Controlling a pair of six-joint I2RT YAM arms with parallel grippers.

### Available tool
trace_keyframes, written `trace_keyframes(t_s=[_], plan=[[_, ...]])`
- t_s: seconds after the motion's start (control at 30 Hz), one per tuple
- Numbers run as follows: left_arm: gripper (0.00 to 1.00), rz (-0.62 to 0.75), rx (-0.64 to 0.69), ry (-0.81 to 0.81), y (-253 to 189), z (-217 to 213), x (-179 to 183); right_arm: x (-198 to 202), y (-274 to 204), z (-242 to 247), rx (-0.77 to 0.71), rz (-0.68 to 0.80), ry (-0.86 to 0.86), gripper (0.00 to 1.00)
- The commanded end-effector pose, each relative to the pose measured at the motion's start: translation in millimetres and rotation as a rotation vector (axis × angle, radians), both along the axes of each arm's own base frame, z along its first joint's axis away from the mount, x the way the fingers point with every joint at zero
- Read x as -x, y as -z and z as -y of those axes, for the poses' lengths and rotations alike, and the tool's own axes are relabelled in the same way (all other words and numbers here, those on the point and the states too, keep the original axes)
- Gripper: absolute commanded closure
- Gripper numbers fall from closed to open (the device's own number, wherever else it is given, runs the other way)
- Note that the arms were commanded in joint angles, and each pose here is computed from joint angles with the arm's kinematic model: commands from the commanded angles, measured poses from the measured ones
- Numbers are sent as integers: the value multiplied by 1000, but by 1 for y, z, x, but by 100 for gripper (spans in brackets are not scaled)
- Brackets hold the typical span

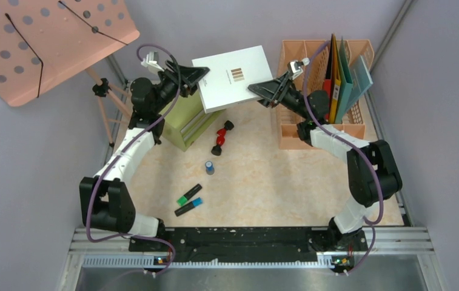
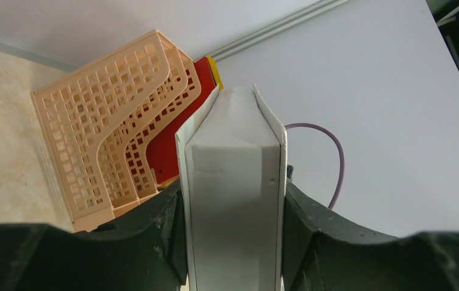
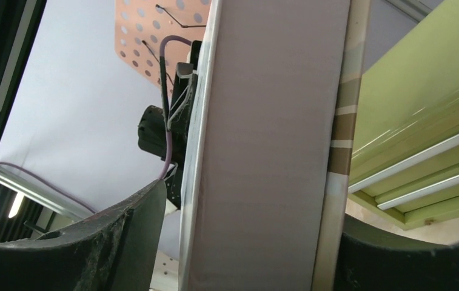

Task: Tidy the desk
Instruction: Place the book in the storage box.

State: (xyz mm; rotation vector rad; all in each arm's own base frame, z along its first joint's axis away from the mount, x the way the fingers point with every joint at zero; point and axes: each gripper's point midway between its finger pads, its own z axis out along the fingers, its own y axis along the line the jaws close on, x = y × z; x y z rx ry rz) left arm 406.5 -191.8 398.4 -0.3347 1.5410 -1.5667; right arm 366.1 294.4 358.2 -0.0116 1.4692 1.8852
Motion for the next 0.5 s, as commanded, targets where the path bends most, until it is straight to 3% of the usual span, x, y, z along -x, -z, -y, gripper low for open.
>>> trace_keyframes(t_s=[0.0,0.23,0.47], plan=[[100,143,-22,21,-27,9,25,12,-40,-4,-45,128,-17,34],[100,115,-120,77,-1,19,36,4,-32,2,32,130,12,49],[100,41,-201,186,52,33,55,-9,-36,18,68,167,50,61]])
